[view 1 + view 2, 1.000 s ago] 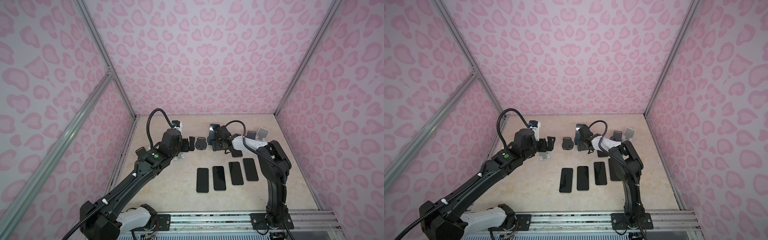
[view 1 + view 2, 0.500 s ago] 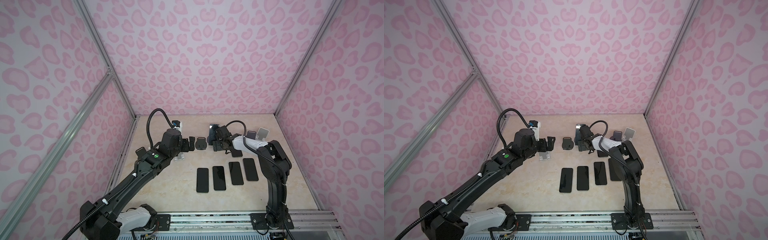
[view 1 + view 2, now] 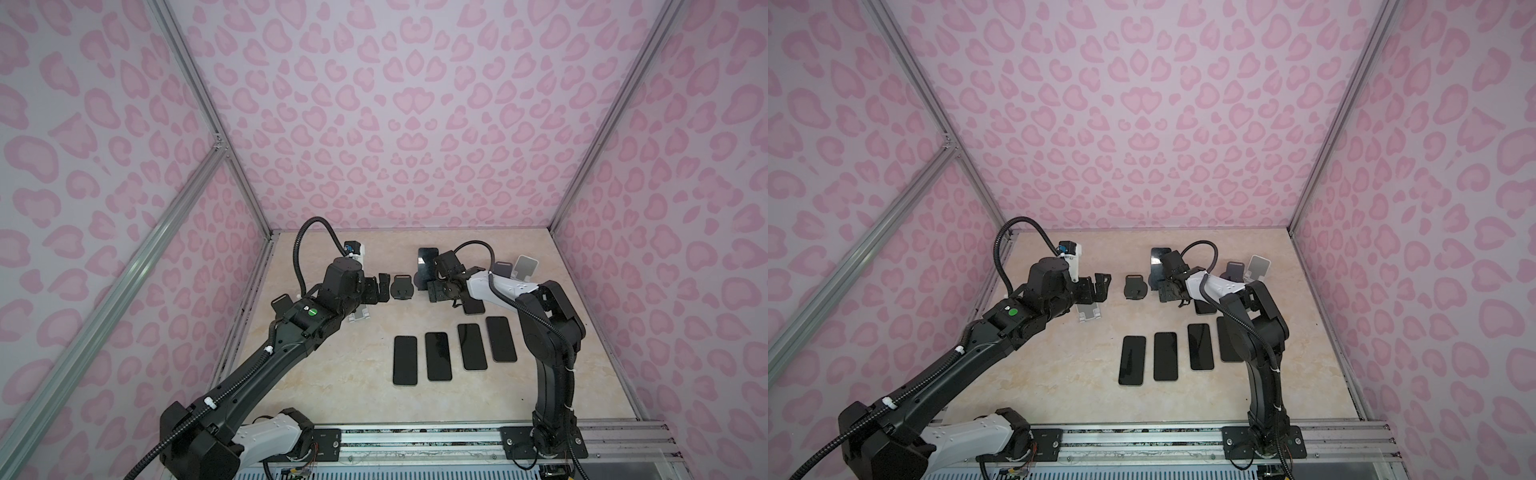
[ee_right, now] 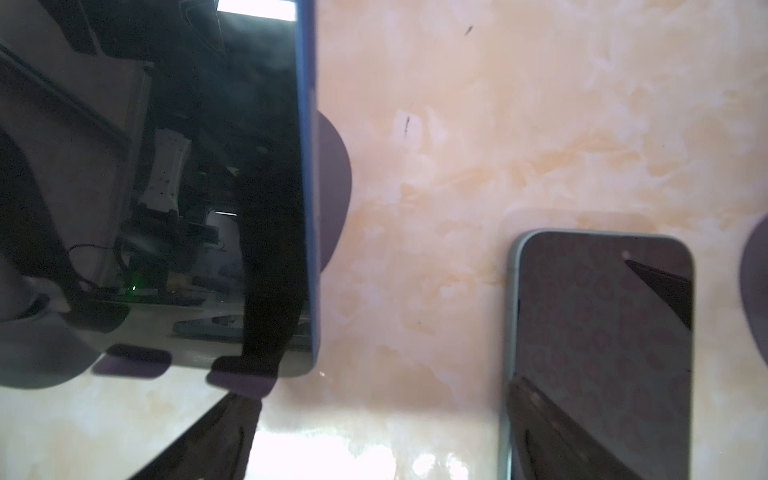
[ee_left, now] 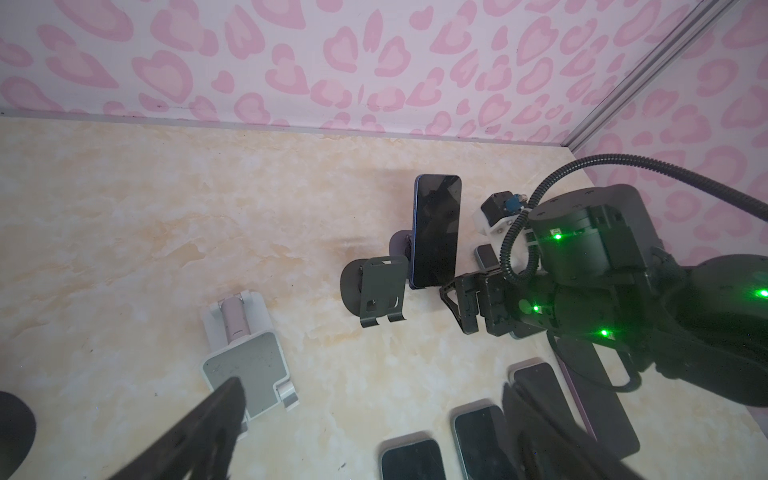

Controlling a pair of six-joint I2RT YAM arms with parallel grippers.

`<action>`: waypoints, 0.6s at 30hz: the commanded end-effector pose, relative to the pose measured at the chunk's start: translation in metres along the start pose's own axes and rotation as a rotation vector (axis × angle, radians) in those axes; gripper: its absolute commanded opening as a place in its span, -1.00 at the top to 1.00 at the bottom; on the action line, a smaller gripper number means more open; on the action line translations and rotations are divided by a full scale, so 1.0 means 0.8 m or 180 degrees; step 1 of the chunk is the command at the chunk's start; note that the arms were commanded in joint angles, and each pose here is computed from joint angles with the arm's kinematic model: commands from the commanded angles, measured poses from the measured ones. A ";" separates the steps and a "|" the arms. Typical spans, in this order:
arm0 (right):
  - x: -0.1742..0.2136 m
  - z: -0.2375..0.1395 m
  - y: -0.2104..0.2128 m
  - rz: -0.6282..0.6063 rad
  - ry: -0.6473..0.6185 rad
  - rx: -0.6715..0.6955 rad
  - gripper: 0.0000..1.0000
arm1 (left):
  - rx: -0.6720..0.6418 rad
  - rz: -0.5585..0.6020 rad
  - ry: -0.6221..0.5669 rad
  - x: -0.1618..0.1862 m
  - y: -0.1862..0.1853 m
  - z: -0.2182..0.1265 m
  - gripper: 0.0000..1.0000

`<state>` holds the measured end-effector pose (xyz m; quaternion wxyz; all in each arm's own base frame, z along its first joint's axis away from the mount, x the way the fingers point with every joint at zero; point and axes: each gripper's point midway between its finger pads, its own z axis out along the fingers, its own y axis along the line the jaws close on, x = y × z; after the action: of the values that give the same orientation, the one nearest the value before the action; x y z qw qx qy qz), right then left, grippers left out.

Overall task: Remove the phone from the phone stand
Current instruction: 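Close the right gripper on the top edge of the blue-edged phone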

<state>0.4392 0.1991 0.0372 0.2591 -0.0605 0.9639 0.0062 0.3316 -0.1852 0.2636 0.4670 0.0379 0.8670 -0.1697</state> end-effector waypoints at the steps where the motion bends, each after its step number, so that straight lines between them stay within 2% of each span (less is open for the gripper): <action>1: 0.000 -0.010 0.009 -0.0042 -0.0040 -0.0077 -0.89 | 0.0053 -0.0029 -0.0124 -0.014 -0.006 -0.001 -1.00; 6: -0.007 -0.017 0.021 -0.0083 -0.0105 -0.0153 -0.90 | 0.0057 -0.0031 -0.0111 -0.013 -0.006 0.000 -1.00; 18: -0.001 0.011 0.016 -0.0070 0.0032 -0.0048 -0.89 | 0.0052 -0.0028 -0.0125 -0.014 -0.006 -0.002 -0.99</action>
<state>0.4442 0.2163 0.0357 0.2598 -0.0732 0.9627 0.0201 0.3317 -0.1853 0.2631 0.4665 0.0380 0.8673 -0.1693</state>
